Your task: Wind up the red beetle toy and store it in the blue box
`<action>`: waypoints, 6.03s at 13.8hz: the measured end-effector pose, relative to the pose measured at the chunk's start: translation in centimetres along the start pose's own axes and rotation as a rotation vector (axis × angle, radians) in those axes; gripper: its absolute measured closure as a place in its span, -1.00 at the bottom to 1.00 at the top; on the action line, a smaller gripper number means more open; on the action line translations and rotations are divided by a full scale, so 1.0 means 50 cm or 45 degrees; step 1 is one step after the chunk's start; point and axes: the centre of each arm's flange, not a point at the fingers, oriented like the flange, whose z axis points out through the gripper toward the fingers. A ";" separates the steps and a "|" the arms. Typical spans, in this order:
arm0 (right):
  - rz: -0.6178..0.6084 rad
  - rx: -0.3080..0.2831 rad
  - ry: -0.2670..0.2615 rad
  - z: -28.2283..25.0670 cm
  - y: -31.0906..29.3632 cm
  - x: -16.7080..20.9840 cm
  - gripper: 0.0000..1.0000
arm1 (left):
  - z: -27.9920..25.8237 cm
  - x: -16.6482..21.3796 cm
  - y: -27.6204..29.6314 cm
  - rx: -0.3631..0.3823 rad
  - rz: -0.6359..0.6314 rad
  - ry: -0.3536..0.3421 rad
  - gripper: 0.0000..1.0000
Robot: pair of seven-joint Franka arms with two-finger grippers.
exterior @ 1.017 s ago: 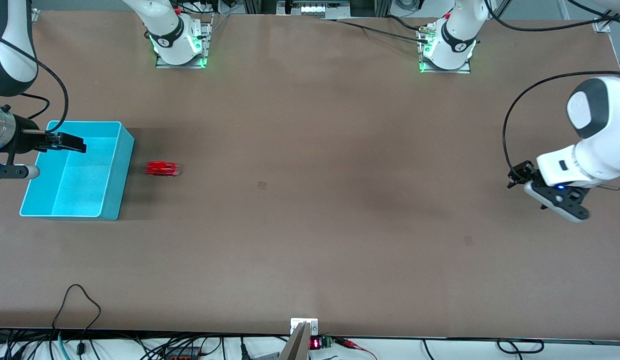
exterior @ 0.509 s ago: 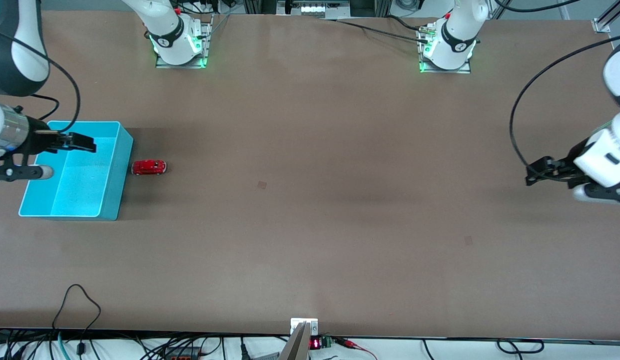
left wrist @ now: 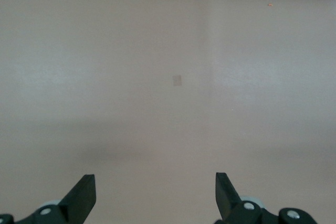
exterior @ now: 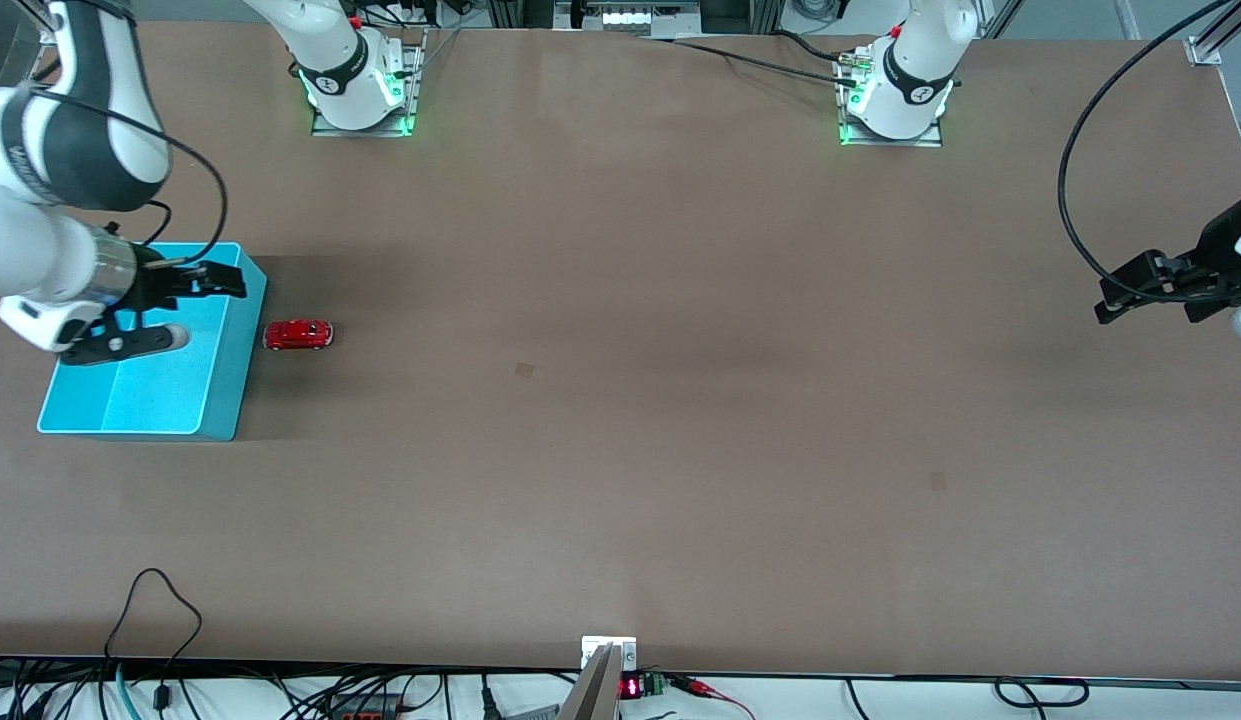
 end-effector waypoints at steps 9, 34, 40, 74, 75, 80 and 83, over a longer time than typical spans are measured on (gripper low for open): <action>-0.980 -0.112 0.071 0.287 -0.051 -0.040 -1.00 | 0.026 -0.054 0.003 0.001 -0.012 -0.073 -1.00; -0.940 -0.302 0.311 0.280 0.000 -0.006 0.12 | 0.029 -0.053 0.027 0.000 -0.009 -0.140 -1.00; -0.252 -0.237 0.362 0.162 0.118 -0.039 0.12 | 0.029 -0.053 0.025 0.000 -0.012 -0.140 -1.00; 0.231 -0.134 0.160 -0.223 0.178 0.012 -1.00 | 0.032 -0.050 0.032 -0.050 -0.020 -0.139 -1.00; 0.238 -0.099 0.171 -0.242 0.150 0.013 -1.00 | 0.033 -0.050 0.032 -0.050 -0.019 -0.140 -1.00; 0.215 -0.047 0.158 -0.286 0.016 0.032 -1.00 | 0.034 -0.049 0.032 -0.050 -0.020 -0.141 -1.00; 0.221 -0.033 0.142 -0.323 0.004 -0.015 -1.00 | 0.034 -0.049 0.032 -0.050 -0.020 -0.141 -1.00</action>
